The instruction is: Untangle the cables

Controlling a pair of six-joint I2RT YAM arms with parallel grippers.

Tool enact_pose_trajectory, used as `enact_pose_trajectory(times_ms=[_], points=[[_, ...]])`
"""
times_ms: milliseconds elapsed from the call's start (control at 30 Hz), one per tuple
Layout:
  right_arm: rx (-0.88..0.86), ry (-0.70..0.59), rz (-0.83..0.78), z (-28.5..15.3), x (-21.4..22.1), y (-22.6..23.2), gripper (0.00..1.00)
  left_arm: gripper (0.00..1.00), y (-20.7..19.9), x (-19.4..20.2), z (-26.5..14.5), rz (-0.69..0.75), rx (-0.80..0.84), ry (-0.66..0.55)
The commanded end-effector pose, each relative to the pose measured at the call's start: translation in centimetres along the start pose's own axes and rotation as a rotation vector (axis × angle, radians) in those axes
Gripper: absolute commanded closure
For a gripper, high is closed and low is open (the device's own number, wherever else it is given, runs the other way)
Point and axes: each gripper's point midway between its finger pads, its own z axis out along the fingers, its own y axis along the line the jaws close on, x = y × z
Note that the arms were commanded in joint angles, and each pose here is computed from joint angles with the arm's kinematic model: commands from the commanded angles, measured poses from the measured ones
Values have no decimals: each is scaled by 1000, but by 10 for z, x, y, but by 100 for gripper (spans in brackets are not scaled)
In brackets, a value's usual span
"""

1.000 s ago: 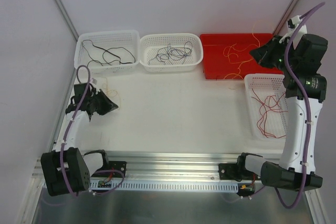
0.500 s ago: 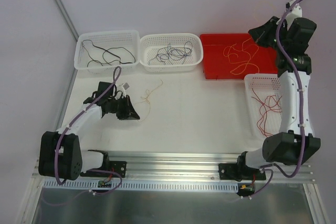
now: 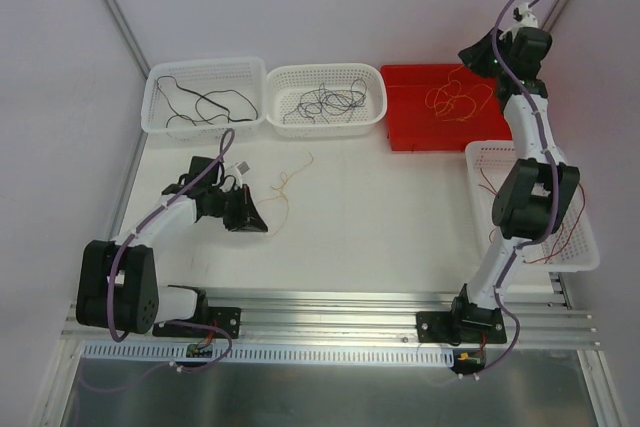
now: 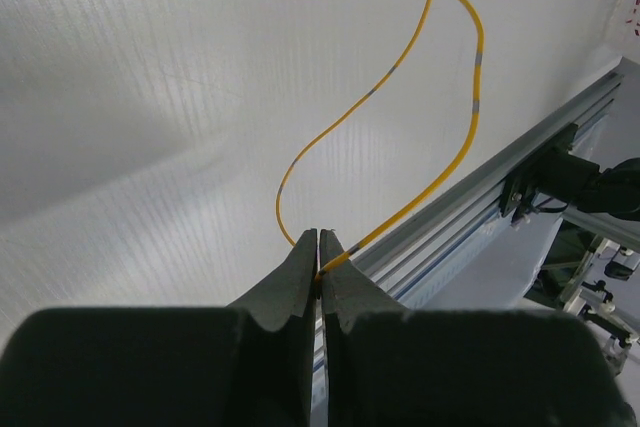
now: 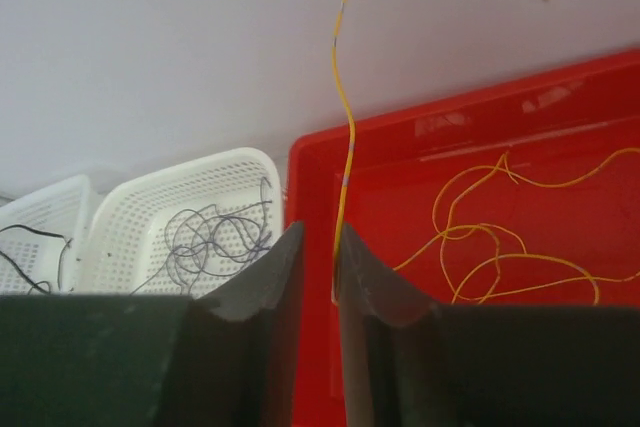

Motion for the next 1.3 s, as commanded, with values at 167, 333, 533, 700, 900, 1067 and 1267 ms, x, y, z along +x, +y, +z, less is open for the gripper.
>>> enact_pose_trajectory(times_ms=[167,333,533,700,900,1067,1267], points=[[106,61,53,-4,30,-17,34,100,-11,-4,-3,42,31,5],[128,168,13,-51,51,0,20,100,-21,-4,-6,78,55,0],[59,285,-37,-117,94,52,14,100,-44,3,-6,185,68,-3],[-111,371,-62,-160,143,110,13,100,-67,7,-9,270,70,-23],[-466,524,-187,-197,227,187,13,100,-86,14,-3,309,65,-5],[-643,633,-257,-220,295,225,13,100,-101,18,2,329,66,12],[-650,636,-235,-213,346,238,13,100,-109,20,8,336,54,29]])
